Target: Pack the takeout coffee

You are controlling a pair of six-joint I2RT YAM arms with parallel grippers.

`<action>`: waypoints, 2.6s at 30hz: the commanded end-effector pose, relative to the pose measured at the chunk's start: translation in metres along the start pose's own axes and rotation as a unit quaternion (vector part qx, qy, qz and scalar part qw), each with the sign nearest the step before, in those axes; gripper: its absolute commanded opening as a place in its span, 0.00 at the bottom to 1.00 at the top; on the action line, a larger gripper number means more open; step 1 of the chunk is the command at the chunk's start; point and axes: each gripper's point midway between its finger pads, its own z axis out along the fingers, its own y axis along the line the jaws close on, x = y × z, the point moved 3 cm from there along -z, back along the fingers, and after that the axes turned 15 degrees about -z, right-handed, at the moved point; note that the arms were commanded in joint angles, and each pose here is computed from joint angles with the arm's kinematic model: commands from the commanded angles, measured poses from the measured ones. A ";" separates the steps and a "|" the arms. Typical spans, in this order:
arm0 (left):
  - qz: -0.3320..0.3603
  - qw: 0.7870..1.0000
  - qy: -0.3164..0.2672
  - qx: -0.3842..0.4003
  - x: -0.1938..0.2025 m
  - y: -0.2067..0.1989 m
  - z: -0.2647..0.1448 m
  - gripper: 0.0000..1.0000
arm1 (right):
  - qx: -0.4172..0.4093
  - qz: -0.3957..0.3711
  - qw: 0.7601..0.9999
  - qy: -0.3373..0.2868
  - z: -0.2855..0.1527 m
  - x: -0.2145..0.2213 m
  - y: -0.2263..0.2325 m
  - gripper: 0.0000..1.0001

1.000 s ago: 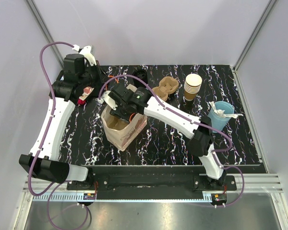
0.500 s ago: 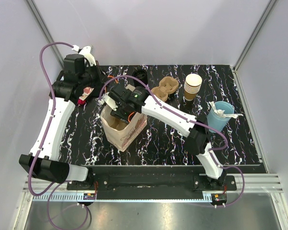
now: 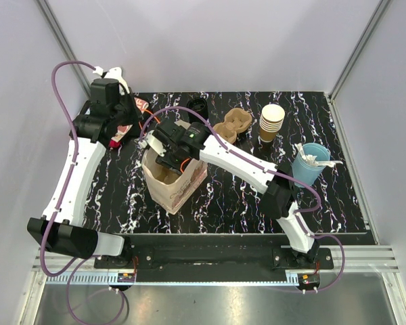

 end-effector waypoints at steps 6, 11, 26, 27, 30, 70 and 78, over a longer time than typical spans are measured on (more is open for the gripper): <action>-0.010 0.997 -0.074 -0.027 -0.034 0.004 -0.013 0.00 | -0.010 0.004 1.000 -0.006 -0.005 -0.001 0.000 0.48; -0.010 0.997 -0.069 -0.025 -0.032 0.004 -0.012 0.00 | -0.012 0.005 1.000 -0.004 -0.001 0.001 0.000 0.49; -0.012 0.998 -0.065 -0.017 -0.031 0.002 -0.012 0.00 | -0.001 0.004 1.000 -0.018 -0.011 -0.004 -0.003 0.70; -0.012 0.998 -0.065 -0.017 -0.031 0.002 -0.012 0.00 | -0.001 0.004 1.000 -0.020 -0.012 -0.004 -0.003 0.74; -0.012 0.998 -0.064 -0.014 -0.031 0.001 -0.012 0.00 | 0.002 0.004 1.000 -0.022 -0.014 -0.005 -0.005 0.79; -0.014 0.998 -0.057 -0.002 -0.028 -0.001 -0.012 0.00 | 0.092 -0.022 0.984 -0.154 -0.140 -0.042 -0.039 1.00; -0.015 0.998 -0.055 -0.001 -0.028 -0.002 -0.010 0.00 | 0.115 -0.037 0.973 -0.198 -0.184 -0.047 -0.044 1.00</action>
